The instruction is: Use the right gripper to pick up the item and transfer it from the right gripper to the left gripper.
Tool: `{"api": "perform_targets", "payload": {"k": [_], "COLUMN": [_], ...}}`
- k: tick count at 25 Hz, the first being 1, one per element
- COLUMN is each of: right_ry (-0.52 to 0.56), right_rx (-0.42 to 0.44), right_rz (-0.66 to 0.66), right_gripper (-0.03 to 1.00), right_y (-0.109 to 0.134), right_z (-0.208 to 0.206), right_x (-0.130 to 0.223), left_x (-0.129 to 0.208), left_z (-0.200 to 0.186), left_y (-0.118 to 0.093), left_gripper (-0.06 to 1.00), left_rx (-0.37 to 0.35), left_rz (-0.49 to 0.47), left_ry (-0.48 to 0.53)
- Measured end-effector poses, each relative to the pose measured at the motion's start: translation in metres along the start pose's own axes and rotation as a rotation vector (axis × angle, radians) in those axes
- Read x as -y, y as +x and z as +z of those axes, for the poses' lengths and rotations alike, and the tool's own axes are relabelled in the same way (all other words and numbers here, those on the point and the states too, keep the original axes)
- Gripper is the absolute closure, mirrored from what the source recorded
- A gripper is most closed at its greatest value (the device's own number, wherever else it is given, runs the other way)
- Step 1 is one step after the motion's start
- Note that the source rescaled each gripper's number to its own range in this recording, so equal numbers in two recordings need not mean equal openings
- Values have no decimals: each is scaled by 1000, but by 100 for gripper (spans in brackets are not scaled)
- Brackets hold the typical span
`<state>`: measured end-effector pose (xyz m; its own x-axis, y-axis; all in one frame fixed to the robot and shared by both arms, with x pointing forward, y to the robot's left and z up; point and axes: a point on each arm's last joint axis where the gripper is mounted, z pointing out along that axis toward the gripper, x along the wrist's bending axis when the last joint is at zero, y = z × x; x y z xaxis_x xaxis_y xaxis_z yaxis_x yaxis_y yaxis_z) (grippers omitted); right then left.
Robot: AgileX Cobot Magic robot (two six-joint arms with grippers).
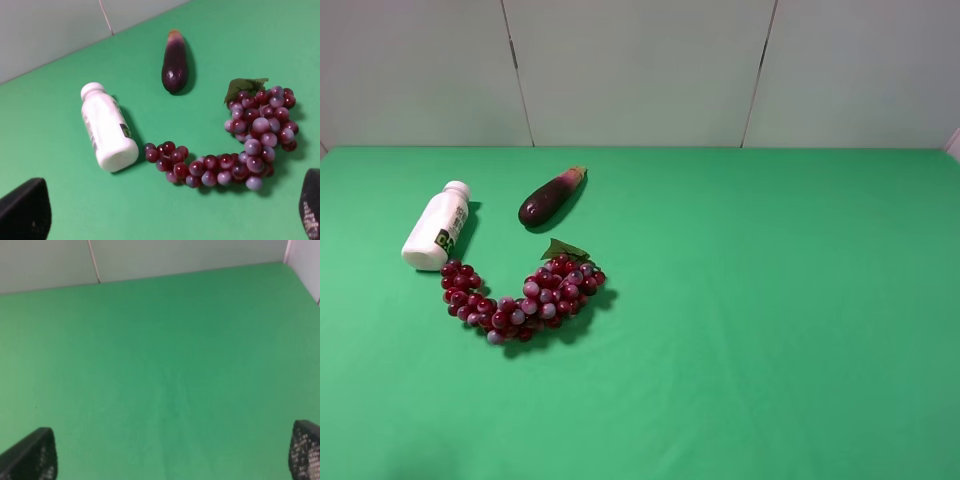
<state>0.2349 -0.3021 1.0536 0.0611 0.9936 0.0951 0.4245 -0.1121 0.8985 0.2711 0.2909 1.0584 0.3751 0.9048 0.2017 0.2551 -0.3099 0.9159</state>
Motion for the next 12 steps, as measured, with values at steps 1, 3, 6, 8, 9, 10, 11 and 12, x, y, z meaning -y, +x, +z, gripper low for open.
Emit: {"api": "perform_targets", "payload": {"k": [1,3,6,8,9,10,11,12], "right_ry": [0,-1,-3,-3,-3,-3,-3,-3], "right_rx": [0,0,0,0,0,0,0,0], "right_rz": [0,0,0,0,0,0,0,0], "right_gripper": [-3,-3,-3,-3,-3,-3,-3,-3], "right_y": [0,0,0,0,0,0,0,0], "right_z": [0,0,0,0,0,0,0,0], "right_x": [0,0,0,0,0,0,0,0], "left_x": [1,1,2,2,2,1,0,0], "left_z": [0,-3,-5,-6,-7,-9,-11,-13], "left_y": [0,0,0,0,0,0,0,0], "left_gripper": [-5,-5,-5,-5,-5,-5,-5,-5], "left_rx": [0,-3,-5,-2,-1,0,2,3], "left_rz": [-7,-39,-86,-96,-98,-99,-99,-99], "left_ry": [0,-14,-27,-14,-6,-1,10,20]}}
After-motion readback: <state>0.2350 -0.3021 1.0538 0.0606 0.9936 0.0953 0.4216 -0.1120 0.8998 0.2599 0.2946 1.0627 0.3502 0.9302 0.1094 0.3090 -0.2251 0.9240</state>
